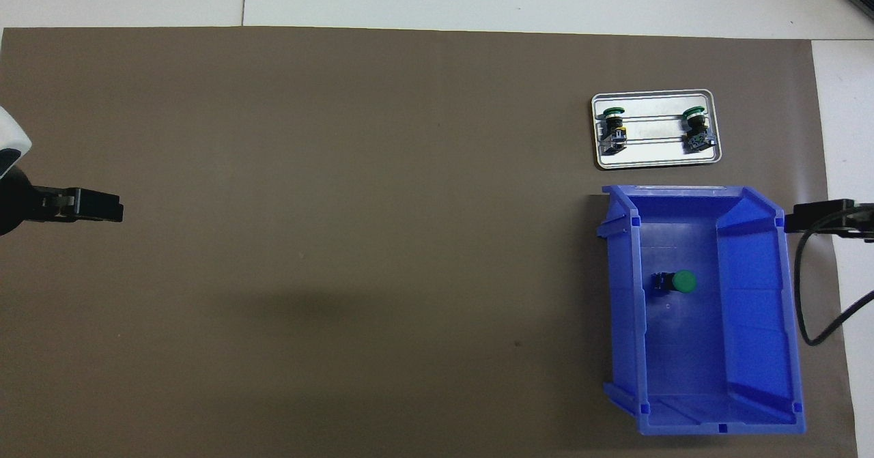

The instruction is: Place and press button with both arms

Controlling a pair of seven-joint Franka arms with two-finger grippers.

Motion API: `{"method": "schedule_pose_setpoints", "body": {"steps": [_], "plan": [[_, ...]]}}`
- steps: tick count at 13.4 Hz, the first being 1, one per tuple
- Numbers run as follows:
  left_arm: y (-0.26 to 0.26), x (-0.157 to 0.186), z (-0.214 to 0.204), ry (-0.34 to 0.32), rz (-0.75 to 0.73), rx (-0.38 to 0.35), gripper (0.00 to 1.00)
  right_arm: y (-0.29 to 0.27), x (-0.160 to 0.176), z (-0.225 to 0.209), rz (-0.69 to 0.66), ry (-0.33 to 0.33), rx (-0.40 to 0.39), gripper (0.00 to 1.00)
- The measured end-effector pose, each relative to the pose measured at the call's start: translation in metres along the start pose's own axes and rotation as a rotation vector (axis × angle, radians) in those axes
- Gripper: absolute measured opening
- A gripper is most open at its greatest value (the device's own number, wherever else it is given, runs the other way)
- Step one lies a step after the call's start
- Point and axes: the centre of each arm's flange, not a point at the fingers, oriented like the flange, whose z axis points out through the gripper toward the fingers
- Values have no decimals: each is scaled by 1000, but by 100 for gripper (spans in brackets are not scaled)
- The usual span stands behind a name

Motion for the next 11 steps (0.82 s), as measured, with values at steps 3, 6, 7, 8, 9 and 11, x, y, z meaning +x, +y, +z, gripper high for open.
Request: {"method": "schedule_pose_setpoints", "body": {"steps": [3,6,7,8,9,11], "plan": [[0,0,0,0,0,0,100,3,22,-15,-11,-26,-14,100],[0,0,0,0,0,0,100,12,33,-6,-29,-51,-22,100],[0,0,0,0,0,0,100,10,34,-4,-34,-55,-22,100],[0,0,0,0,0,0,100,7,35,-3,-40,-57,-22,100],[0,0,0,0,0,0,100,4,35,-3,-46,-56,-22,100],[0,0,0,0,0,0,100,2,34,-3,-50,-56,-22,100]]}}
